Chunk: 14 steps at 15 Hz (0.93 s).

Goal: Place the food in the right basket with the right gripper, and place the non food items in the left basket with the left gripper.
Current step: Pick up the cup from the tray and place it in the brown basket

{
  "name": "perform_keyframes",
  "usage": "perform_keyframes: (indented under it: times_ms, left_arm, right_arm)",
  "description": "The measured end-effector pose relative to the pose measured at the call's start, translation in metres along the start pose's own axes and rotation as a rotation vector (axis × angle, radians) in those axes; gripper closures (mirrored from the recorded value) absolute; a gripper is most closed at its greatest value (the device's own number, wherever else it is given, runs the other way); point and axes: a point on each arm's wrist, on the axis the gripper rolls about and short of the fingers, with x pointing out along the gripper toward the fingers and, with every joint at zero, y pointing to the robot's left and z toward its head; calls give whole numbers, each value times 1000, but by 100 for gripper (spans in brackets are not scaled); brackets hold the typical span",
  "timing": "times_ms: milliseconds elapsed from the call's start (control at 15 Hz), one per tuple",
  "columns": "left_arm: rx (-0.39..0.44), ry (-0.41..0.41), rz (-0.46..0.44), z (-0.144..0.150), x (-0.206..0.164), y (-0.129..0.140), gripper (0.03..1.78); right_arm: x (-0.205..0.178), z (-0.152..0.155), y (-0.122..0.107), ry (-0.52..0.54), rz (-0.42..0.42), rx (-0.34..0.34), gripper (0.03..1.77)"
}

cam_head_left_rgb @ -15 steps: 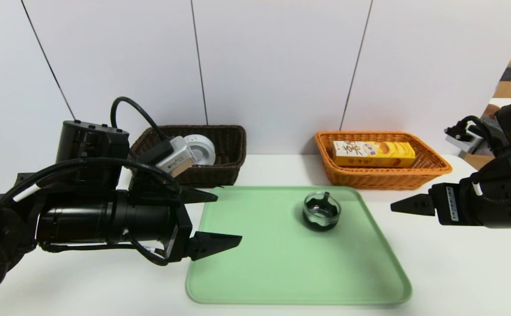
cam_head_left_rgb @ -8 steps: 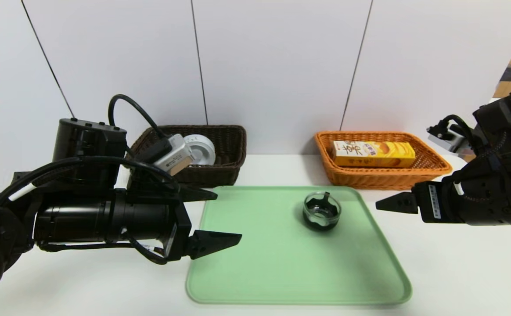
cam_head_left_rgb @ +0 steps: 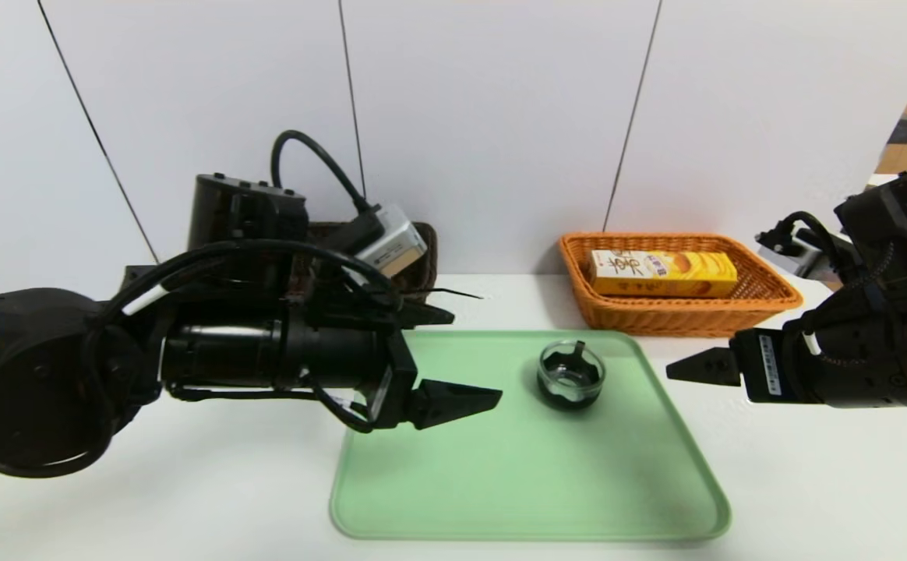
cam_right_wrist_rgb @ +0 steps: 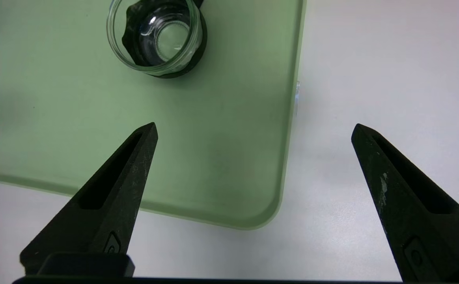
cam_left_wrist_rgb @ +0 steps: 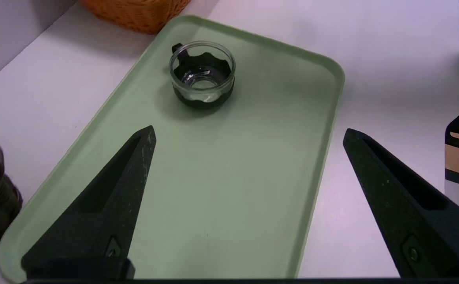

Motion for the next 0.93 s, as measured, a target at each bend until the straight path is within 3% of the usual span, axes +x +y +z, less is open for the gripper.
perform_keyframes:
  times_ms: [600,933]
  left_arm:
    - [342,33,-181,-9,77,20,12]
    - [404,42,-213,-10,111,27,12]
  right_arm:
    - [-4,-19,-2,33,0,34,10]
    - [-9,-28,-7,25,-29,72,10]
